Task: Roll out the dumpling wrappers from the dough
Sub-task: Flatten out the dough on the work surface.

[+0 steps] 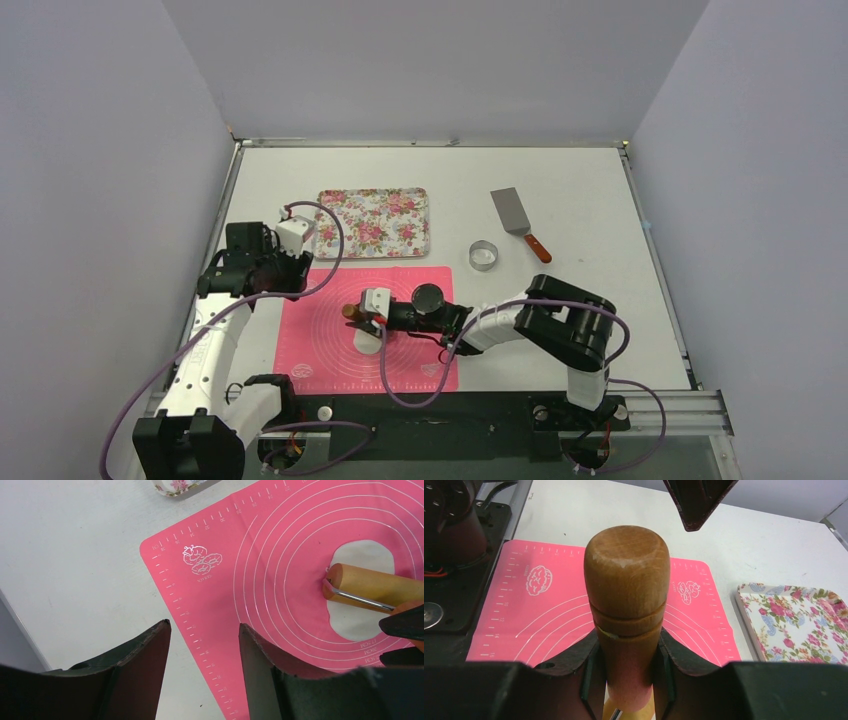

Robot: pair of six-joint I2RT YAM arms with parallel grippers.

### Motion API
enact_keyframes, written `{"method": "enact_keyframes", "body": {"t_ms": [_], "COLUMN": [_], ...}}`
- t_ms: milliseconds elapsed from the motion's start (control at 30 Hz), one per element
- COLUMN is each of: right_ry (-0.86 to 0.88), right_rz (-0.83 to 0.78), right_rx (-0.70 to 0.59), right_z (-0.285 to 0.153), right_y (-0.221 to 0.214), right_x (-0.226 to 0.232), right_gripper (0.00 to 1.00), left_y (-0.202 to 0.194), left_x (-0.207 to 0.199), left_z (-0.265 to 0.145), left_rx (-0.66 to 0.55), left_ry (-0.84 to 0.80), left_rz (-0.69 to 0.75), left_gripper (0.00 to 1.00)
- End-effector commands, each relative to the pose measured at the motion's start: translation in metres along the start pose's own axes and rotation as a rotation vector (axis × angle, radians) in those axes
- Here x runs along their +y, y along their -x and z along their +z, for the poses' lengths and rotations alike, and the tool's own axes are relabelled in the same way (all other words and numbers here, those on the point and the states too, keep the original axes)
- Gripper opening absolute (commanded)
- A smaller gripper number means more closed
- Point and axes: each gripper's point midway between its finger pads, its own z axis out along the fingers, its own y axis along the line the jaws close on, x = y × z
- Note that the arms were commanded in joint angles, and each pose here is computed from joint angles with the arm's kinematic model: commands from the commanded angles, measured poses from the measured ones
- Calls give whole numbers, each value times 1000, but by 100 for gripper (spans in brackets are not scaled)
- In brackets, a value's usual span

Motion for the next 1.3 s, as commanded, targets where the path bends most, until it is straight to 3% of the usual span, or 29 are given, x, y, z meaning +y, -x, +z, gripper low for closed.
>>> {"method": "enact_keyframes", "body": {"t_ms": [0, 133, 300, 567, 833, 1067, 1267], "right_ry": [271, 299, 215, 63, -187, -424, -496], "right_rz": [289, 353, 360, 396, 597, 685, 671], "right_rx": [308, 239, 227, 205, -108, -206, -246], "right_z": [-30, -20, -4, -17, -24, -39, -34], "right_y": [-89, -75, -81, -76, 16, 7, 24], "right_x": [89, 91, 72, 34, -5, -30, -43], "right_gripper": [0, 0, 0, 0, 0, 0, 0], "left_y": [27, 27, 28, 29, 35, 36, 35], "left_x": [7, 7, 7, 8, 7, 3, 2], "left_z": [-12, -13, -13, -13, -12, -12, -13], "left_rx": [-87, -87, -91, -90, -115, -126, -125], "left_ry": [21, 23, 26, 27, 15, -6, -8], "left_rz": [19, 18, 18, 24, 22, 30, 40], "left_gripper": [51, 51, 51, 51, 51, 51, 51]}}
